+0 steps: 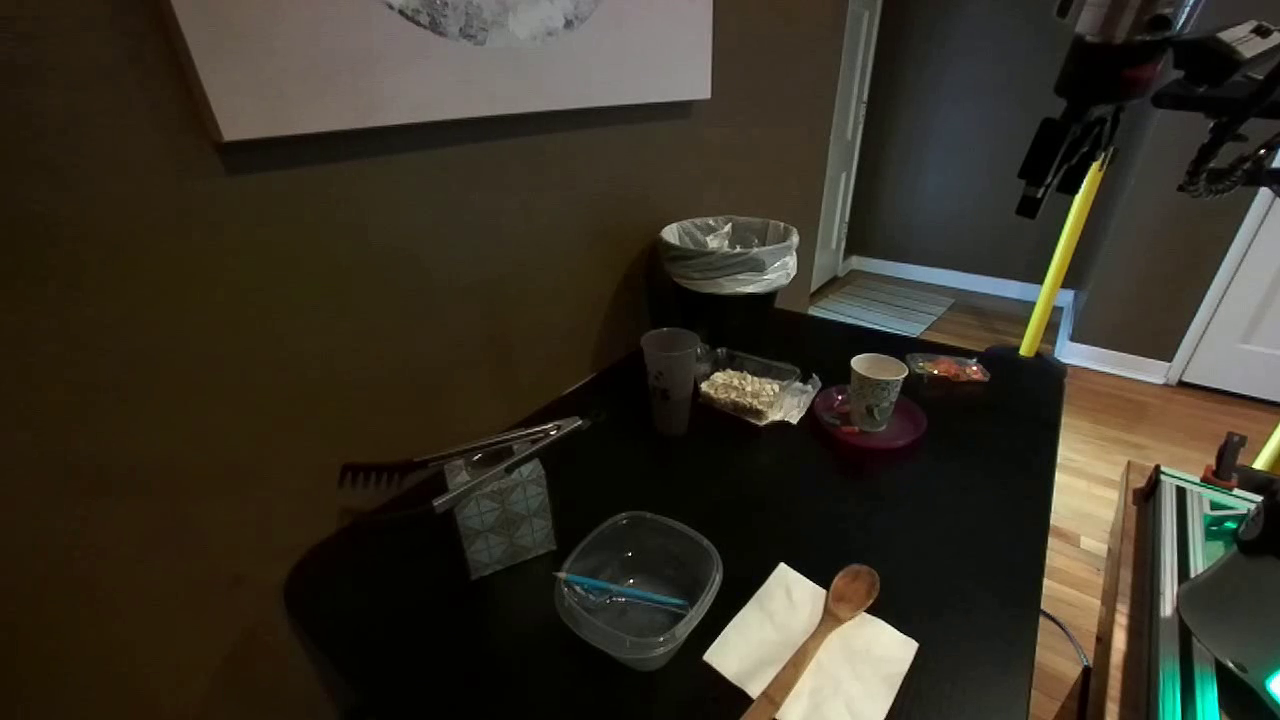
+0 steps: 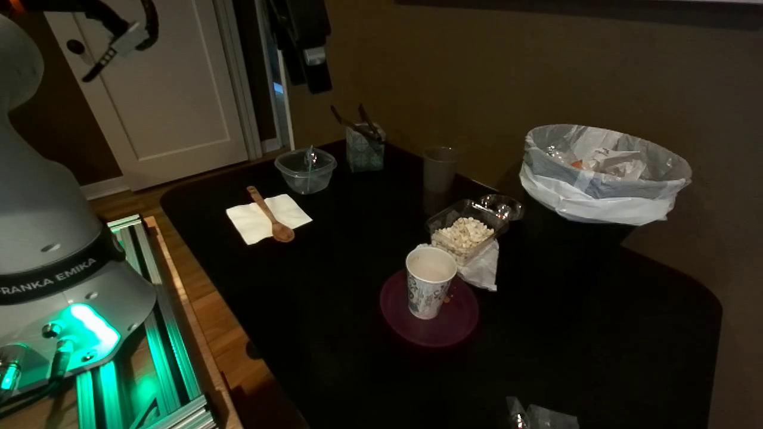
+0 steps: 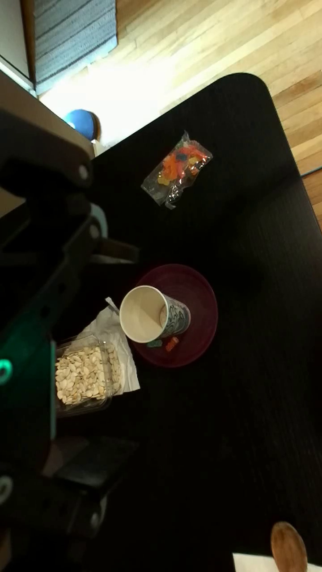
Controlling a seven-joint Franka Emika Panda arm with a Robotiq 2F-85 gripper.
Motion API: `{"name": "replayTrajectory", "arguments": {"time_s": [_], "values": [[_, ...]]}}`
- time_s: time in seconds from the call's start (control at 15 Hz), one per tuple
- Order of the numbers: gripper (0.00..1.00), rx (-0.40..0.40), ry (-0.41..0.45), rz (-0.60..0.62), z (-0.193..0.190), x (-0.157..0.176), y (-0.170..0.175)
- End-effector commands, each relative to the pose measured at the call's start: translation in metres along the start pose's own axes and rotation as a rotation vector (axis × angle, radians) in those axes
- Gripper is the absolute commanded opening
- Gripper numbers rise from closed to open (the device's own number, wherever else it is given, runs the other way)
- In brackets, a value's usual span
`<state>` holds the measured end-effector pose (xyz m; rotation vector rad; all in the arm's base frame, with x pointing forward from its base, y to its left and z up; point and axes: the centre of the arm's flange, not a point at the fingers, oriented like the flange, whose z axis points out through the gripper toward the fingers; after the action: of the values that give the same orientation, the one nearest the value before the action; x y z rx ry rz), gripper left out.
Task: Remove the coffee cup from the purple plate.
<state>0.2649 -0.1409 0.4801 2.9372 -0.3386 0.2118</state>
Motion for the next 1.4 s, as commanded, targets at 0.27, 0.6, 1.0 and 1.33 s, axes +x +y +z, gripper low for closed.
{"name": "replayTrajectory", "arguments": {"time_s": [0.27, 0.6, 1.0, 1.33], "values": [[1.0, 0.0, 0.0, 0.0, 0.0, 0.0, 0.0], [1.0, 0.0, 0.0, 0.0, 0.0, 0.0, 0.0], [1.0, 0.059, 0.045, 0.198, 0.005, 0.024, -0.015], [1.0, -0.036, 0.035, 0.339, 0.039, 0.081, -0.017]]}}
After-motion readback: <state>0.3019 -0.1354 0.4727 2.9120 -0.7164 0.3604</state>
